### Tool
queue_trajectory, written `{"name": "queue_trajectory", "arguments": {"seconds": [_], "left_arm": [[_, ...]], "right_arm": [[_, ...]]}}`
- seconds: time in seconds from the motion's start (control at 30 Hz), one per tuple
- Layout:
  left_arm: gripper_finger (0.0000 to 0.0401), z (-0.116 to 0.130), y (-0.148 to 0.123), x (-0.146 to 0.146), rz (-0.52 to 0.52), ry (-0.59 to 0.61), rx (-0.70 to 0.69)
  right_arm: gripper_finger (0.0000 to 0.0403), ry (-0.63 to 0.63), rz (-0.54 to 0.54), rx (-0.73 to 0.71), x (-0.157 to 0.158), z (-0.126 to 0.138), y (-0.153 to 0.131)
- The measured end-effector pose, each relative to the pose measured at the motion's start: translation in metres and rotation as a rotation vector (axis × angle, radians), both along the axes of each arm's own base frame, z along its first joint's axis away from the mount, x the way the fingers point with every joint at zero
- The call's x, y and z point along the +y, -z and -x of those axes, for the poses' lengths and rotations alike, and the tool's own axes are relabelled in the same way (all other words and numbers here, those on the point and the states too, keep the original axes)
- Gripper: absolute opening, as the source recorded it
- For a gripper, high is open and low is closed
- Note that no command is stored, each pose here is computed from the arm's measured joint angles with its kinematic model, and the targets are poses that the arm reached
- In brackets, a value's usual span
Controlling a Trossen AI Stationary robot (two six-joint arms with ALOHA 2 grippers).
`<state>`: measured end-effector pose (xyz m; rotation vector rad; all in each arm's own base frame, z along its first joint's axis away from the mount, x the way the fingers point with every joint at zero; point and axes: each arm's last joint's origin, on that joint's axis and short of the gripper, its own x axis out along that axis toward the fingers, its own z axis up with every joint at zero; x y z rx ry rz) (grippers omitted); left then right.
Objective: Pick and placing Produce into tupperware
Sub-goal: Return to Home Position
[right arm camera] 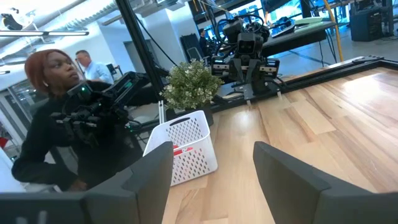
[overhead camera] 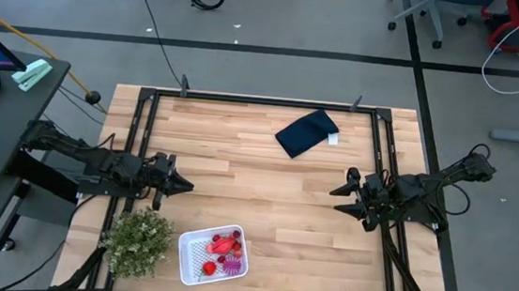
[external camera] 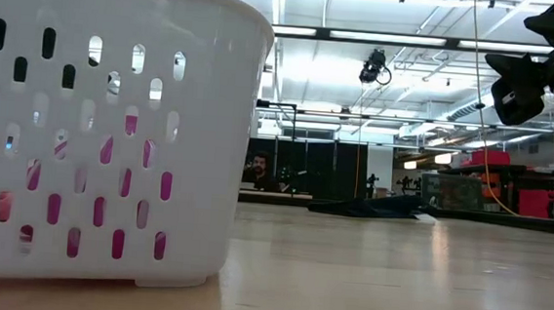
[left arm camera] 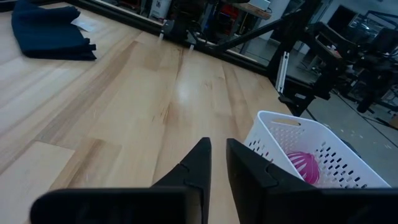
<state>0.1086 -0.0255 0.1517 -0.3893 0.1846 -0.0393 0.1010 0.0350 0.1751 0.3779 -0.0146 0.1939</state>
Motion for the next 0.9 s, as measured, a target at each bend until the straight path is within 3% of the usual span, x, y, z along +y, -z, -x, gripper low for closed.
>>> {"name": "queue_trajectory", "arguments": {"seconds": [0.9], "left_arm": [[0.0061, 0.0000, 0.0000, 0.0000, 0.000, 0.000, 0.000]], "right_arm": [[0.0232, 0.000, 0.000, 0.000, 0.0000, 0.0000, 0.0000]]}}
